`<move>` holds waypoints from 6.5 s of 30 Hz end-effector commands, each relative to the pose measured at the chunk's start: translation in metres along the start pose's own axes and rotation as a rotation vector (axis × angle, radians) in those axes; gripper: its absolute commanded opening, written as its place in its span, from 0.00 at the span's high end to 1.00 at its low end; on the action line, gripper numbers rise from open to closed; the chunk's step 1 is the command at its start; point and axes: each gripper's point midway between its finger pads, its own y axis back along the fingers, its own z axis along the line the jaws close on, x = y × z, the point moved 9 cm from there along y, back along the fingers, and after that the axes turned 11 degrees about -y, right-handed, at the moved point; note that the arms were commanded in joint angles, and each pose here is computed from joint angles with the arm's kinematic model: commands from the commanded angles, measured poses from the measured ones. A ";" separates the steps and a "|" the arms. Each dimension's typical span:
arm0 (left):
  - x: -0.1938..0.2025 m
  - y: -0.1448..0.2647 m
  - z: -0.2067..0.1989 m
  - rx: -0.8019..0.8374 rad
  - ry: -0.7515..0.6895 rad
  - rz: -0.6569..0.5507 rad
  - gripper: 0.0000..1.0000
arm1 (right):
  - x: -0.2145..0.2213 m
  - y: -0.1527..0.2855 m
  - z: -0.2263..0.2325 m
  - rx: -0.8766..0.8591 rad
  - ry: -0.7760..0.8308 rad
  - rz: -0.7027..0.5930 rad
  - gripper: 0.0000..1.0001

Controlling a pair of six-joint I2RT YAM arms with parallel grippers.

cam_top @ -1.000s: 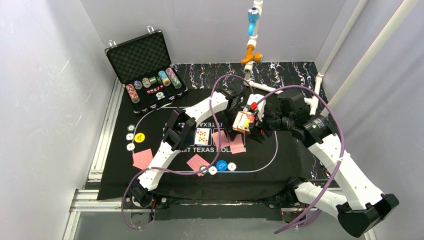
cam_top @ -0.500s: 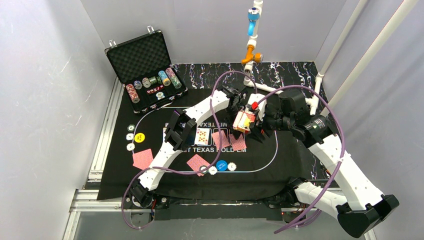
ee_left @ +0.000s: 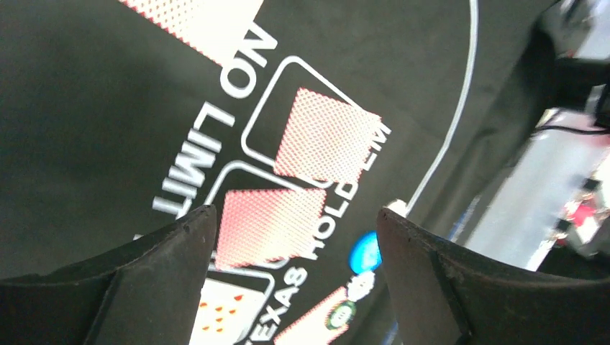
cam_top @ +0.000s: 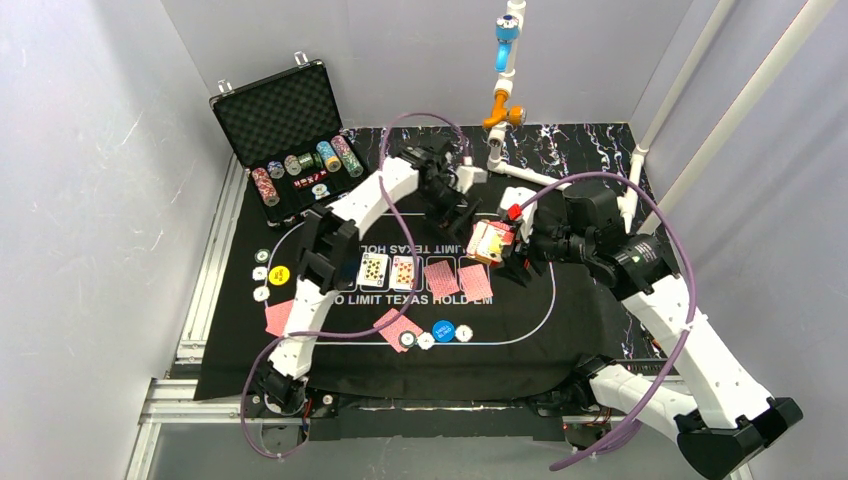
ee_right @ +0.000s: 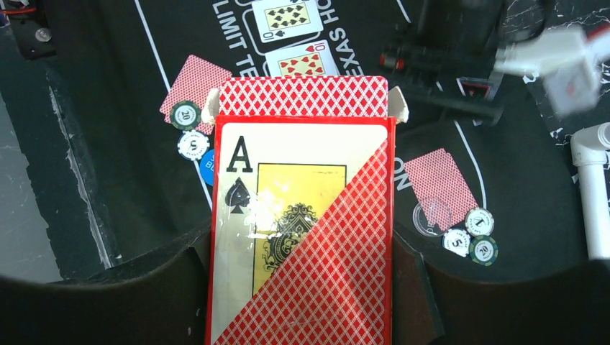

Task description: Distribute texas hold em gaming equipment

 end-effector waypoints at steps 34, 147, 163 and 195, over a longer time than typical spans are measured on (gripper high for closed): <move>0.021 0.103 -0.151 -0.320 -0.264 -0.241 0.03 | -0.038 -0.014 -0.008 -0.042 0.035 -0.149 0.95; 0.081 0.233 -0.094 -0.133 0.341 -0.637 0.02 | 0.014 -0.031 -0.055 0.183 -0.226 0.250 0.99; 0.103 0.238 -0.081 -0.133 0.414 -0.604 0.02 | 0.117 -0.018 -0.130 0.314 -0.360 0.527 0.99; 0.143 0.243 -0.061 -0.196 0.448 -0.568 0.02 | 0.186 -0.041 -0.132 0.210 -0.264 0.526 0.87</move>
